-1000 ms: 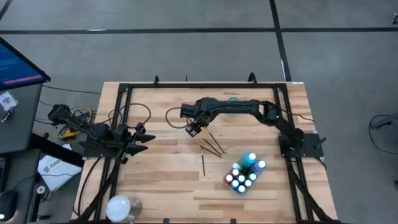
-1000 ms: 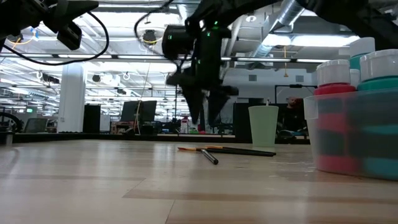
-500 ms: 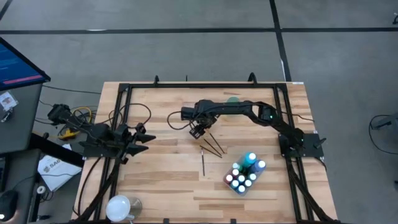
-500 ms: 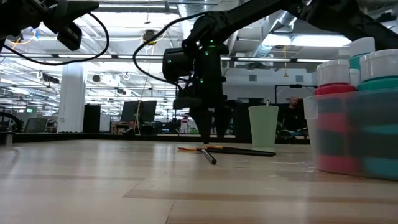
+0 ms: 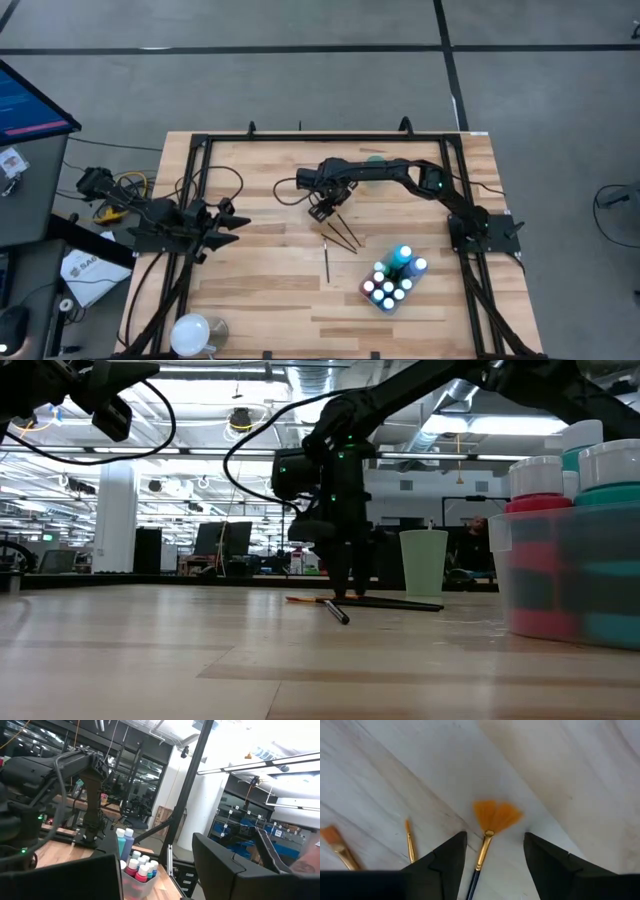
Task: Pick & Place Paint Supplies
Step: Put the black paint brush into the green cup
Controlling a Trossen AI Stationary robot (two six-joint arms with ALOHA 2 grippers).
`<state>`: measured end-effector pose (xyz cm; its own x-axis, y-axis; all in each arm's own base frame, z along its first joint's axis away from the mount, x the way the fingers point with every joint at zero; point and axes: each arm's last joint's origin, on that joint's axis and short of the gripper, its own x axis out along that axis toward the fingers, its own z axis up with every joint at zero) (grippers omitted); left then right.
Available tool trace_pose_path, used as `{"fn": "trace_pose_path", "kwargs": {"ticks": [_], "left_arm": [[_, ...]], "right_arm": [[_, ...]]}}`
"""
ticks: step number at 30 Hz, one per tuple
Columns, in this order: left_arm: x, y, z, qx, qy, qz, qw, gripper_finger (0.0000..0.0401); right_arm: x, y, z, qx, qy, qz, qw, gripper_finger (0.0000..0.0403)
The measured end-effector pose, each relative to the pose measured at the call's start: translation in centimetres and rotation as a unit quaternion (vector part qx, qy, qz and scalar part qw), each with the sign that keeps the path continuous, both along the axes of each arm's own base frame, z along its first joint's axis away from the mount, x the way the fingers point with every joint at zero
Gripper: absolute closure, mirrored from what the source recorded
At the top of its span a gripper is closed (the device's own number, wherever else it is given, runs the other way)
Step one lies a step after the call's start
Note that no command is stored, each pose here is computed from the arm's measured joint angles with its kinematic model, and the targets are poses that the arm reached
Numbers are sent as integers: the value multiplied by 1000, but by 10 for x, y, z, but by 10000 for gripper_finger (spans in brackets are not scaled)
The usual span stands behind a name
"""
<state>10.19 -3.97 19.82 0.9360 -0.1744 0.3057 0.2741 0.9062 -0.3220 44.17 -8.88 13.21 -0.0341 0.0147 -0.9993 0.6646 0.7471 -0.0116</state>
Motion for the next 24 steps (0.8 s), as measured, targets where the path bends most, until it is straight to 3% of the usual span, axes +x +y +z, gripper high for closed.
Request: {"fn": "trace_pose_path", "kwargs": {"ticks": [3, 12, 19, 24], "left_arm": [[0, 0, 0, 0, -1, 0, 1000, 269], [0, 0, 0, -1, -1, 0, 1000, 269], [0, 0, 0, -1, -1, 0, 1000, 269], [0, 0, 0, -1, -1, 0, 1000, 269]], "right_arm": [[1, -1, -1, -5, -2, -12, 1000, 243], [2, -2, -2, -5, -12, -22, 1000, 390], [3, 0, 0, -9, -16, -21, 1000, 398], [5, -2, 15, -41, -49, -19, 998, 403]]}}
